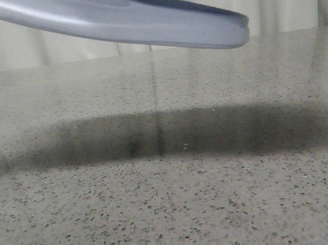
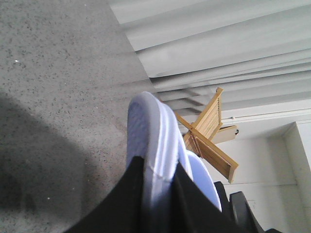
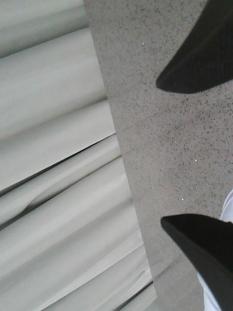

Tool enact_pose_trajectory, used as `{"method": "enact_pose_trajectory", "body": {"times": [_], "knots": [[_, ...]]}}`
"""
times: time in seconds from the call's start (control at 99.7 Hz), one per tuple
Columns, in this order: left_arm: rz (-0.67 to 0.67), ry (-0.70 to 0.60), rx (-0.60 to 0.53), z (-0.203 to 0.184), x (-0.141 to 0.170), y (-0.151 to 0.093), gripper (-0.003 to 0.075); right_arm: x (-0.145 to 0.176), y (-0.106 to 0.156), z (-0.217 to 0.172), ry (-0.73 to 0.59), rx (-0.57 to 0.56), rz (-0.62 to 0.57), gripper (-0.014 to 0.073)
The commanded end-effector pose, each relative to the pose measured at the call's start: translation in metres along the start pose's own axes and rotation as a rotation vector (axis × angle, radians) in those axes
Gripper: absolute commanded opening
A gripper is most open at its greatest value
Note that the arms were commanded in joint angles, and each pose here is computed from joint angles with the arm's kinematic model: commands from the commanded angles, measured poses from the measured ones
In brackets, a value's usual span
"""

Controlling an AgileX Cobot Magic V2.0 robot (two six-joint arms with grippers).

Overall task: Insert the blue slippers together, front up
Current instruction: 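Slide the right-held slipper's toe into the left-held slipper's strap, then lower the nested slippers onto the table and open both grippers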

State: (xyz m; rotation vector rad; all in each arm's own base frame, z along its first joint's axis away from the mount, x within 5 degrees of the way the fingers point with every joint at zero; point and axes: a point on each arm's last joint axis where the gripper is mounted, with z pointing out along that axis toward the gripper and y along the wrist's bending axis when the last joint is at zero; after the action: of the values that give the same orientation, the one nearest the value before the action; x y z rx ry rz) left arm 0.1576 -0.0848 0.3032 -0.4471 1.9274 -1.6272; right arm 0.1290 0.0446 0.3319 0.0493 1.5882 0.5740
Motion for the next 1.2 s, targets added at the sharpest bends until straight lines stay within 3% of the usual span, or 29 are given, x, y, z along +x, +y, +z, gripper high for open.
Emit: {"method": "enact_pose_trajectory", "body": {"times": [0.0, 0.532, 0.973, 1.093, 1.194], "knots": [[-0.062, -0.006, 0.077, 0.005, -0.005, -0.010, 0.0016, -0.017, 0.007, -0.002, -0.102, -0.042, -0.024, 0.0459], [-0.109, 0.022, -0.079, 0.034, -0.023, 0.033, 0.0016, -0.015, 0.006, -0.002, -0.078, -0.030, -0.024, 0.0459], [-0.063, 0.016, -0.113, 0.038, -0.026, 0.041, 0.0018, -0.015, 0.006, -0.002, -0.073, -0.027, -0.024, 0.0459], [-0.049, 0.016, -0.113, 0.038, -0.026, 0.041, 0.0068, -0.015, 0.006, -0.002, -0.073, -0.027, -0.024, 0.0459], [-0.029, 0.017, -0.112, 0.038, -0.026, 0.041, 0.0167, -0.015, 0.006, -0.002, -0.073, -0.027, -0.024, 0.0459]]}}
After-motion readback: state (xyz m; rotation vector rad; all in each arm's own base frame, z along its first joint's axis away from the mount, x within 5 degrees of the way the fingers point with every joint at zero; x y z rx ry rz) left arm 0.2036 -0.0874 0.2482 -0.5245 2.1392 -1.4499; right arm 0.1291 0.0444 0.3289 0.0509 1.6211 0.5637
